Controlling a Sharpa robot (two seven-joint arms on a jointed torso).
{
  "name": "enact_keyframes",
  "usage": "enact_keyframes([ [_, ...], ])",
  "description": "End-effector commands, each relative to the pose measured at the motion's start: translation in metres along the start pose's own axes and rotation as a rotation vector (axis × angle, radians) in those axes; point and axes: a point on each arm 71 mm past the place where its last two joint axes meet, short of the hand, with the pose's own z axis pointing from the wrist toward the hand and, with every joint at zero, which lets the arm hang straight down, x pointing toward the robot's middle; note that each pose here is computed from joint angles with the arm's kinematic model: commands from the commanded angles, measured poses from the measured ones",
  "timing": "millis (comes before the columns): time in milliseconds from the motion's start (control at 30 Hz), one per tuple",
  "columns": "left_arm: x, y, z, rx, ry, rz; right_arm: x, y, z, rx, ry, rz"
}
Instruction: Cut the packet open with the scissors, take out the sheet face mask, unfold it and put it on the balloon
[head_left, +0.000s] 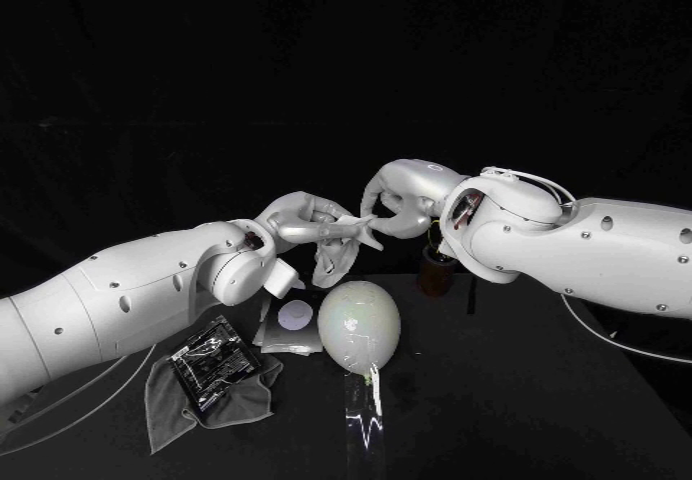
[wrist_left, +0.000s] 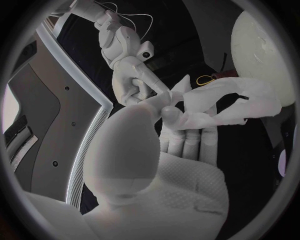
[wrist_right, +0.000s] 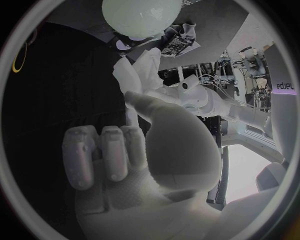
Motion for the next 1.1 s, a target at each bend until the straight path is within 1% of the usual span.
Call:
enact_keyframes([
  [33,-0.0011,-0.0040,0.0012,0.029,-0.027,0.020,0.002,0.001,0.000,-0.014,0.033,-0.002],
  [167,-0.0009,-0.0051,0.0012,0.045,-0.027,0.010,0.003,-0.001,0.001,-0.008,0.035,0.006],
  [333,0.0006,-0.0056,0.0007,0.051,-0.006,-0.001,0.003,-0.004,0.002,-0.004,0.031,0.024],
  [700,0.0028,-0.0063,-0.0017,0.061,0.039,-0.015,0.006,-0.017,0.000,0.010,0.025,0.124],
  [900,0.0044,-0.0066,-0.0028,0.062,0.059,-0.020,0.010,-0.030,-0.004,0.039,0.020,0.214],
  [1100,0.0045,-0.0072,-0.0037,0.069,0.059,-0.029,0.016,-0.047,-0.011,0.075,0.020,0.334],
])
